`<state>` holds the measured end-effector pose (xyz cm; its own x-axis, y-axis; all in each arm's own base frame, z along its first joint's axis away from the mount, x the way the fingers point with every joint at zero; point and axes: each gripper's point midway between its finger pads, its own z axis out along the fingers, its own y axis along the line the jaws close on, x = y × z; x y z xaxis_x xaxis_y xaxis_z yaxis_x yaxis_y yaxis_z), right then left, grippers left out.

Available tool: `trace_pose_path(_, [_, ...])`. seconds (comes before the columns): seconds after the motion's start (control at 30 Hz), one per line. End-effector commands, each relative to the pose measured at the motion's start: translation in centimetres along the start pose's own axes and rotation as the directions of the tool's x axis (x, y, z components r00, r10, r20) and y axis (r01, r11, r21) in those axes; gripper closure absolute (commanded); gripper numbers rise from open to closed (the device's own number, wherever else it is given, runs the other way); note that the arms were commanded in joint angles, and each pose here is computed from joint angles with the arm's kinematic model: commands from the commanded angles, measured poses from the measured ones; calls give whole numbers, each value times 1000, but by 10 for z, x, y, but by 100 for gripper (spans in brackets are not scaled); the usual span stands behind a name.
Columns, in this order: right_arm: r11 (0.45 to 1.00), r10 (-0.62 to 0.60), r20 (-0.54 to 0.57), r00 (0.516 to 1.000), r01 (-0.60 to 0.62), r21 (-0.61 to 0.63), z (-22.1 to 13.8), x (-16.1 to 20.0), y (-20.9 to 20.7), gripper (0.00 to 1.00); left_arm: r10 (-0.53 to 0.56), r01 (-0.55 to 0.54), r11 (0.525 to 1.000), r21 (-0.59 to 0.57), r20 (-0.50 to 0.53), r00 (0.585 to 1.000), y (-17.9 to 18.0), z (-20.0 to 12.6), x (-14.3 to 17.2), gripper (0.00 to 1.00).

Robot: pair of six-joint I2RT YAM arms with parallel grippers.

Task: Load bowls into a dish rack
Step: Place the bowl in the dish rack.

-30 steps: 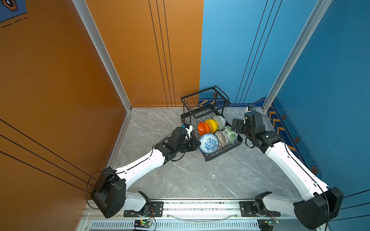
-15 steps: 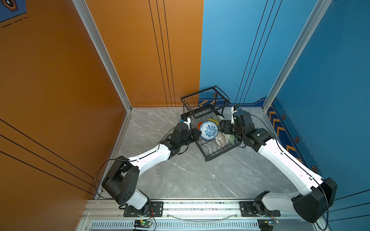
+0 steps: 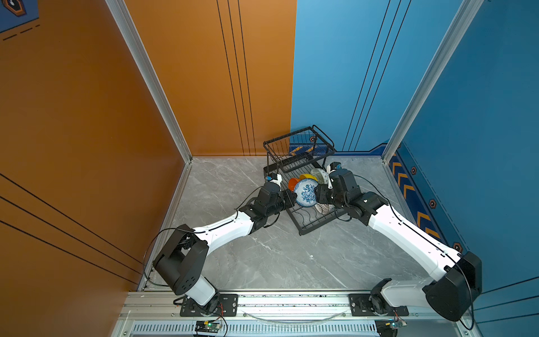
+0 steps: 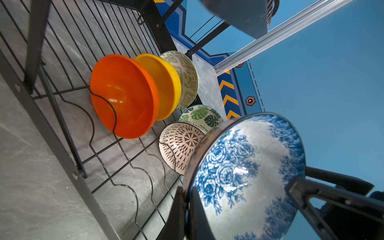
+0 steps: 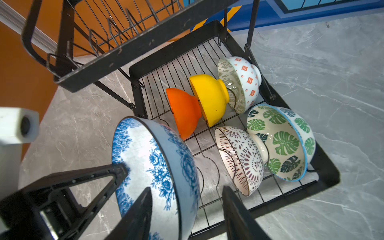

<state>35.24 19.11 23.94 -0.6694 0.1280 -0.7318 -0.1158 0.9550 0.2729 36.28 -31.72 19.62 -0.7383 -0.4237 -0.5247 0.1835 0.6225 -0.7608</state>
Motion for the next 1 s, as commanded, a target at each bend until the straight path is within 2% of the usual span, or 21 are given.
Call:
trace_pose_path(0.0, [1000,5,-6,1000,-5,7,5,3,-1,56,24,-31,997,70,88,996,-30,-5,-21,100])
trace_pose_path(0.33, [998,-25,-6,1000,25,61,12,13,-2,87,30,-37,997,75,85,996,-35,-4,-16,100])
trace_pose_path(0.53, [993,-52,17,999,50,105,10,10,-7,99,35,-41,996,76,79,996,-36,-4,-13,100])
trace_pose_path(0.6, [991,-65,27,998,61,122,9,9,-8,100,34,-39,996,74,76,997,-35,-4,-12,100])
trace_pose_path(0.7, [986,-80,39,996,73,149,8,7,-11,100,28,-32,997,72,66,997,-33,-1,-9,83])
trace_pose_path(0.8, [982,-94,45,995,85,171,7,7,-14,100,15,-19,997,70,58,998,-31,0,-8,60])
trace_pose_path(0.97, [969,-130,59,990,114,221,7,5,-19,100,1,-5,998,64,56,998,-27,-2,-6,38])
